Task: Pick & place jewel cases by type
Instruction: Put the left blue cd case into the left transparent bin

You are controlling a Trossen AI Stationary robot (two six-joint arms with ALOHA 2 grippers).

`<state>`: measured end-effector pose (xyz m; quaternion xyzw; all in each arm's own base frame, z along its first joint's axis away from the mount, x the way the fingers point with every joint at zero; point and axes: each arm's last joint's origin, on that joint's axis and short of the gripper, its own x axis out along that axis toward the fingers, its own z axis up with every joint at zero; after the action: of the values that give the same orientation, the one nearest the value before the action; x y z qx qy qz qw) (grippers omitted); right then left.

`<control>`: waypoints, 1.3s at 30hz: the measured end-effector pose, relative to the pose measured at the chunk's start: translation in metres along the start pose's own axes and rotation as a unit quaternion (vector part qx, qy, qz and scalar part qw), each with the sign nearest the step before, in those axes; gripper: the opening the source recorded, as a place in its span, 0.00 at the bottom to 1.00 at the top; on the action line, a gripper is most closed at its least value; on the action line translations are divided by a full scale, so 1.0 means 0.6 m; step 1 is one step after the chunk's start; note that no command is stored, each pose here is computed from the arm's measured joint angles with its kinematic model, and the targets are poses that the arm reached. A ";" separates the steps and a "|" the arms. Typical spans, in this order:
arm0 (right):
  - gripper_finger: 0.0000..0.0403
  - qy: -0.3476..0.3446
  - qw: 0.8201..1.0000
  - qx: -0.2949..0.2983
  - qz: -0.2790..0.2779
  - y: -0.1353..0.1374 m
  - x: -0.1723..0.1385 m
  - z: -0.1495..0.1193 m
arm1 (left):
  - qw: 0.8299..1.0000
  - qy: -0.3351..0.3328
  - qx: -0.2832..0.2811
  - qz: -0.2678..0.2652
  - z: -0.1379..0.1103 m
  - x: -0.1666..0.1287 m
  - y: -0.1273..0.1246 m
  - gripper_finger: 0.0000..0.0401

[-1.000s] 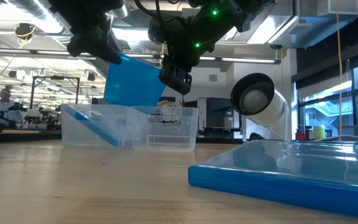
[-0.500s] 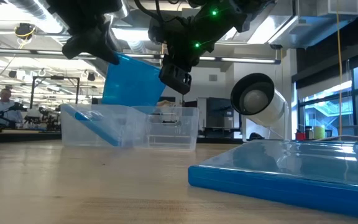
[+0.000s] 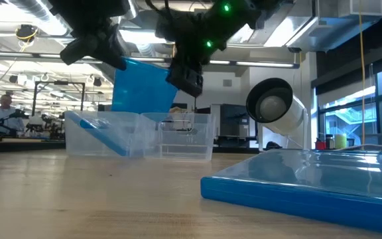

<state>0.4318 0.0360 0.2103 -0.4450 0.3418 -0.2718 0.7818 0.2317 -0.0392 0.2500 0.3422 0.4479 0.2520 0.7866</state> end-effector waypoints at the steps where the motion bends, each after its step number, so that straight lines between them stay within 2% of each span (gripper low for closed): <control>1: 0.37 0.000 1.000 0.005 -0.006 -0.005 -0.001 0.005 | 1.000 0.001 0.010 0.004 0.000 0.000 0.000 0.11; 5: 0.41 0.033 0.997 0.022 -0.060 -0.024 -0.011 0.018 | 0.997 -0.003 0.065 0.041 0.003 -0.007 0.002 0.10; 7: 0.41 0.030 0.997 0.032 -0.066 -0.035 -0.022 0.020 | 0.994 -0.005 0.094 0.058 0.006 -0.013 0.003 0.11; 12: 0.41 -0.002 0.995 0.097 -0.021 -0.077 -0.067 -0.003 | 0.993 -0.019 0.109 0.051 0.010 -0.028 0.001 0.10; 16: 0.41 -0.007 0.982 0.188 0.000 -0.122 -0.112 -0.041 | 0.982 -0.004 0.187 0.004 -0.011 -0.041 -0.016 0.10; 20: 0.42 -0.011 0.970 0.244 0.014 -0.130 -0.144 -0.076 | 0.976 0.018 0.216 -0.030 -0.034 -0.061 -0.027 0.10; 22: 0.42 -0.019 0.963 0.270 0.013 -0.138 -0.156 -0.088 | 0.973 0.008 0.232 -0.010 -0.038 -0.072 -0.031 0.10; 24: 0.42 -0.017 0.957 0.291 0.011 -0.138 -0.159 -0.098 | 0.962 0.004 0.272 -0.002 -0.043 -0.082 -0.033 0.10; 27: 0.42 -0.008 0.955 0.297 0.014 -0.128 -0.156 -0.108 | 0.944 0.002 0.328 -0.011 -0.046 -0.087 -0.036 0.10; 32: 0.42 -0.003 0.950 0.312 0.017 -0.119 -0.150 -0.110 | 0.922 0.010 0.387 0.029 -0.051 -0.083 -0.036 0.11; 36: 0.42 -0.005 0.949 0.315 0.019 -0.120 -0.150 -0.110 | 0.914 0.027 0.404 0.003 -0.060 -0.071 -0.040 0.10; 39: 0.42 -0.007 0.949 0.314 0.024 -0.119 -0.150 -0.109 | 0.902 0.041 0.430 -0.007 -0.068 -0.063 -0.042 0.11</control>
<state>0.3163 0.0358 0.2755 -0.1702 0.2442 -0.3436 0.8907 0.1802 -0.0693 0.2359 0.6335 0.5469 0.0433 0.5457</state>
